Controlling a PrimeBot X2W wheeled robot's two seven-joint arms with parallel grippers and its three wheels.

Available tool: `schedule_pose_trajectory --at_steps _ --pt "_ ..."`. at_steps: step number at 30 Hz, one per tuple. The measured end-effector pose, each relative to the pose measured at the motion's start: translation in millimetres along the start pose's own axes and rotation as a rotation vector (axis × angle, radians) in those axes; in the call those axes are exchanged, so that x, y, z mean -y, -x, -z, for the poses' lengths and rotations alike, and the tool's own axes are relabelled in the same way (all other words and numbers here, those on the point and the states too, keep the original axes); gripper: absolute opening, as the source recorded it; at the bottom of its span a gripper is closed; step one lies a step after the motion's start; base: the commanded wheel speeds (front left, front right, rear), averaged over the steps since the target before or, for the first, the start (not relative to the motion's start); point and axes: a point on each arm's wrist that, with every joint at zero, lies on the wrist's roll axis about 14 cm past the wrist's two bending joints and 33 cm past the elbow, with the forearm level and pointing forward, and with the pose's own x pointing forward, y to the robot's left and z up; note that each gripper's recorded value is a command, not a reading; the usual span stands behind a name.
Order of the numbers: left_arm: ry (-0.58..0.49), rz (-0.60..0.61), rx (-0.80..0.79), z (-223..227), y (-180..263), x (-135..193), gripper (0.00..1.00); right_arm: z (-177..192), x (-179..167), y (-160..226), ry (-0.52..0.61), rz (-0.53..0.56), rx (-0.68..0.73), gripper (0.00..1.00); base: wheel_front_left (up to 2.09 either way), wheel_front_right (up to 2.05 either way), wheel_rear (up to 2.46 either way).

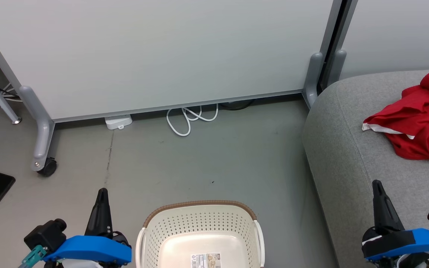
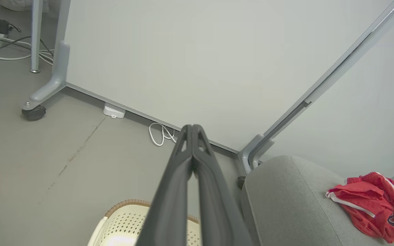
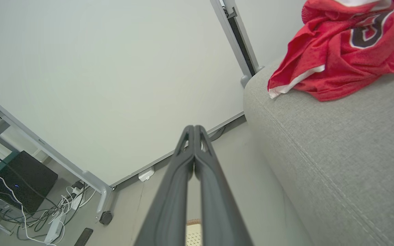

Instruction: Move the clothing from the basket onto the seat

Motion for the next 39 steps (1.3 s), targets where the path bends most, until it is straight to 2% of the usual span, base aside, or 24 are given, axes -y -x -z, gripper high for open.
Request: schedule_pose_trajectory --at_steps 11,39 --pt "0.177 -0.024 0.007 -6.9 -2.3 -5.5 0.00 0.8 1.2 -1.1 -0.180 0.017 -0.013 0.00 0.00 0.00 0.00" --pt "0.506 -0.029 0.025 -20.4 -6.5 -10.2 0.00 -0.2 -2.5 -4.8 -0.517 0.017 -0.034 0.00 0.00 0.00 0.00"
